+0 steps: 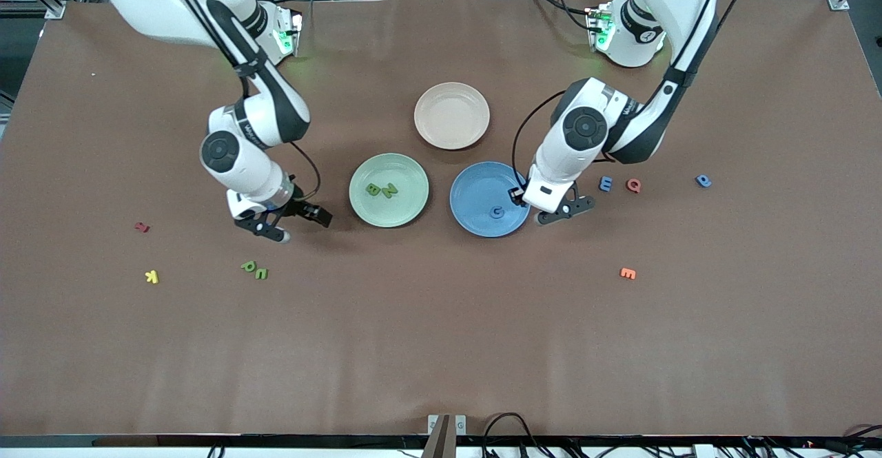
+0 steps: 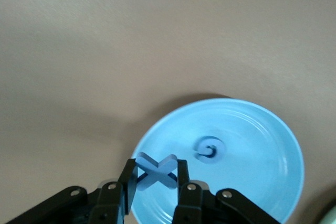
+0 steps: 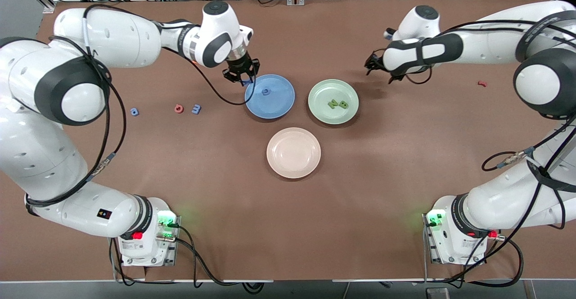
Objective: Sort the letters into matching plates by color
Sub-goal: 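Move the right gripper to the green d while the left gripper releases the x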
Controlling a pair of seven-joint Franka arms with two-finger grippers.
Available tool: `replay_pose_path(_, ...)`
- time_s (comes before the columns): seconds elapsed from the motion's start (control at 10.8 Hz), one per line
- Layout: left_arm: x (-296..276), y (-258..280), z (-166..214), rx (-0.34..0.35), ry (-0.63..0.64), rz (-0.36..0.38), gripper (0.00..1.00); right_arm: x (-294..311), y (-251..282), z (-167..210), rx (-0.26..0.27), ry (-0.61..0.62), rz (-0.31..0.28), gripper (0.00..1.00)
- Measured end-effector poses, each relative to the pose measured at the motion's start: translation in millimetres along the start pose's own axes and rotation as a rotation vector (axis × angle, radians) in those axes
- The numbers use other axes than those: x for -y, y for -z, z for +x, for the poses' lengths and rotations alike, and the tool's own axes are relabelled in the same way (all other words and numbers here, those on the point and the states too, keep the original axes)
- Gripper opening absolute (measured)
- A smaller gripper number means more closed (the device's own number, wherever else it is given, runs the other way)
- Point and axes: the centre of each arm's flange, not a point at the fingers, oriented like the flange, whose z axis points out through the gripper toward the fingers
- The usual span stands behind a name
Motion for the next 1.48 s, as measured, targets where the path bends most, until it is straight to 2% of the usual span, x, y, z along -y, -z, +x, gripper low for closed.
replay_pose_path(0.28, -25.8, -6.0, -18.0, -0.003, 0.032, -0.001, 0.34, -40.7, 12.2, 42.4, -0.006, 0.01, -0.075, 1.0)
replay_pose_path(0.65, -41.8, -17.3, -23.9, 0.007, 0.03, -0.003, 0.34, -55.3, -6.5, 84.3, -0.024, 0.002, -0.099, 1.0)
replay_pose_path(0.74, -43.9, -16.5, -19.8, 0.004, 0.034, -0.008, 0.37, -56.0, -10.3, 93.4, -0.03, 0.0, -0.1, 1.0)
replay_pose_path(0.83, -45.9, -15.6, -16.1, 0.0, 0.038, -0.014, 0.47, -57.2, -12.6, 101.4, -0.038, -0.001, -0.102, 1.0)
replay_pose_path(1.2, -47.6, -12.9, -11.1, -0.005, 0.047, -0.02, 0.99, -70.5, -17.0, 121.3, -0.057, -0.012, -0.119, 1.0)
replay_pose_path(1.48, -38.8, -9.1, 1.2, 0.007, 0.07, 0.004, 1.0, -83.5, -17.3, 131.2, -0.065, -0.016, -0.129, 1.0)
